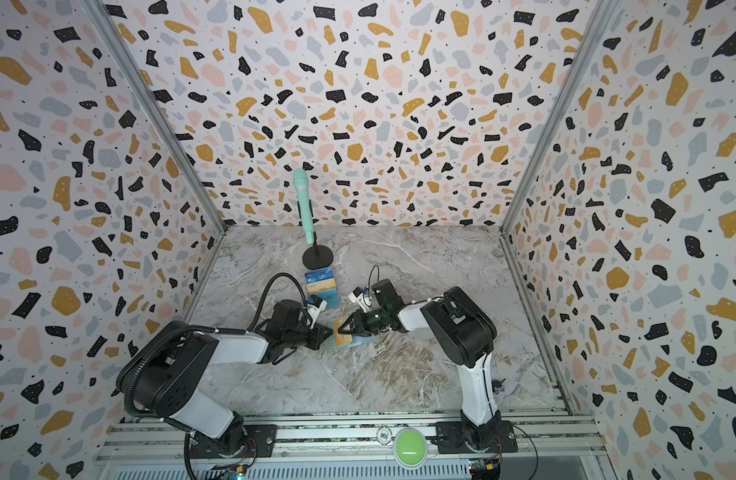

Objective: Take the credit cards out of the card holder

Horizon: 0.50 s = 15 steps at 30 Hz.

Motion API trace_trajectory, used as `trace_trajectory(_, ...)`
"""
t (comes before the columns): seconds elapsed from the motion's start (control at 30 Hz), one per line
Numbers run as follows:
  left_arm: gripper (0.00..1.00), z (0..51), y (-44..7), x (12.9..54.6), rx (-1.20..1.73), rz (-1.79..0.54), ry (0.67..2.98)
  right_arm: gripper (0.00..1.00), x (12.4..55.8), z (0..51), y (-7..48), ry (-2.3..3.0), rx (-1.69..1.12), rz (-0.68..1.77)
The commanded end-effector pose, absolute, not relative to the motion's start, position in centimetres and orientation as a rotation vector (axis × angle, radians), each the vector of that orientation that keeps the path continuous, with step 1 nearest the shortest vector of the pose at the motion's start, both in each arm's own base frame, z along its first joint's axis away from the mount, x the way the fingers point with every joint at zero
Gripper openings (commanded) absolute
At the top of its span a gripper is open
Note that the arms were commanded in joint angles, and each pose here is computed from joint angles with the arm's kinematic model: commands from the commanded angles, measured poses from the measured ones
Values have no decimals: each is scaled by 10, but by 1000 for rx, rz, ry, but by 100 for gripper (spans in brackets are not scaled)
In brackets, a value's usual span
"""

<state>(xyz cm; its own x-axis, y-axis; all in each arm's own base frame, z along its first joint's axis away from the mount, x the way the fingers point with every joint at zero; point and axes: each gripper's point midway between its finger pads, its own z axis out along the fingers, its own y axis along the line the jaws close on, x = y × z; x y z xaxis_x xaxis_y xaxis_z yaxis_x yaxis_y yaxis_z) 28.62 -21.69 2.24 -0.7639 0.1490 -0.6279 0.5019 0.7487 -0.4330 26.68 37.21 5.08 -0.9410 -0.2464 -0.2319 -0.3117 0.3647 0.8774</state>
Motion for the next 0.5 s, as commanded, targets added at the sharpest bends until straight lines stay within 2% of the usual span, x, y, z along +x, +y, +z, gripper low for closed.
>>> trace_trajectory(0.0, 0, 8, -213, 273, 503, -797, 2425, 30, 265, 65, 380, 2491, -588, 1703)
trace_trajectory(0.47, 0, 6, -212, 274, 498, -790, 2429, 30, 273, 88, 357, 2405, -552, 1771)
